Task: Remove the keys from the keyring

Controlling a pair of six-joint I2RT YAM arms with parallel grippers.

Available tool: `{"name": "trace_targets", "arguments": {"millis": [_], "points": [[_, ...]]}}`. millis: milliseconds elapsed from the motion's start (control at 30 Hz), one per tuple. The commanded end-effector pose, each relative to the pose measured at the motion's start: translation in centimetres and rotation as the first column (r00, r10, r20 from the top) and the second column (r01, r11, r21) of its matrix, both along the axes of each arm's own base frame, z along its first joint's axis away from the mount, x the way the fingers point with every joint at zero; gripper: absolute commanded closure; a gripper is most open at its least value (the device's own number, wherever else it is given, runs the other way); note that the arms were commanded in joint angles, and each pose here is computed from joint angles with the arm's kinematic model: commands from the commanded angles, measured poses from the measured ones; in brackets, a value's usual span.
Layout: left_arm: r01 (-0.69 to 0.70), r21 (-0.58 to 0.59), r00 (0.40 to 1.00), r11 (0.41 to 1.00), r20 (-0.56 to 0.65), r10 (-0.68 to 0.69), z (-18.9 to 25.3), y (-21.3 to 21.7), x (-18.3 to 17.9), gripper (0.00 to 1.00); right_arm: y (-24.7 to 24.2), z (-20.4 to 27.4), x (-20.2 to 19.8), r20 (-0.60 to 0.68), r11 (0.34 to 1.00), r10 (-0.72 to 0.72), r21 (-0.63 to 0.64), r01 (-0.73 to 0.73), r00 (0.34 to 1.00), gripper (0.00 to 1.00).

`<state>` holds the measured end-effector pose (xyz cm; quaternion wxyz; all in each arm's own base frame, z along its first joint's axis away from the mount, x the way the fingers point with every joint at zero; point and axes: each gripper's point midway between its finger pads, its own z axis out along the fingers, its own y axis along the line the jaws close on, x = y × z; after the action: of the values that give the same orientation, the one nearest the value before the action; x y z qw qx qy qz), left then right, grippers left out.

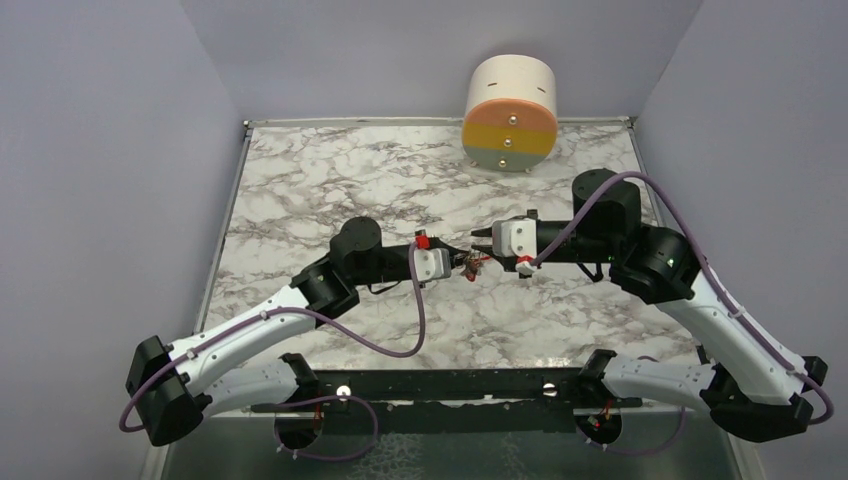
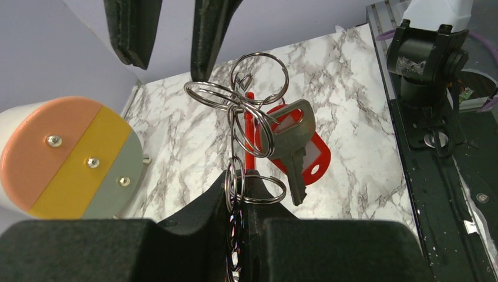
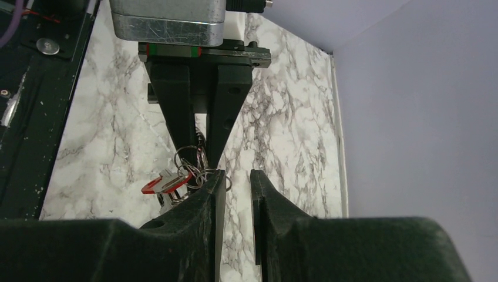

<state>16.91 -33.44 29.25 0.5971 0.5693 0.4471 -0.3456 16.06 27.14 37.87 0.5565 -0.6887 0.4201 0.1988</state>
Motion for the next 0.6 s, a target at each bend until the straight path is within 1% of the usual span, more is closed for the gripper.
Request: {"name": "trace_targets", "arguments": {"millis": [0, 233, 567], "points": [[0.038, -0.028, 0.998, 0.999, 0.047, -0.037, 1.93, -0.33, -0.52, 1.00, -0.42, 0.90, -1.37, 0.007, 0.999, 0.045, 0.013, -0.046, 0.999, 0.77], [0.017, -0.015, 0.999, 1.000, 0.044, -0.017, 1.62, -0.19, -0.20, 1.00, -0.67, 1.00, -1.29, 0.012, 0.999, 0.031, 0.017, -0.031, 0.999, 0.77], [0.032, -0.036, 0.998, 0.999, 0.063, -0.030, 2.52, -0.05, -0.56, 1.00, -0.38, 0.31, -0.83, -0.006, 1.000, 0.020, -0.005, -0.021, 1.000, 0.76]]}}
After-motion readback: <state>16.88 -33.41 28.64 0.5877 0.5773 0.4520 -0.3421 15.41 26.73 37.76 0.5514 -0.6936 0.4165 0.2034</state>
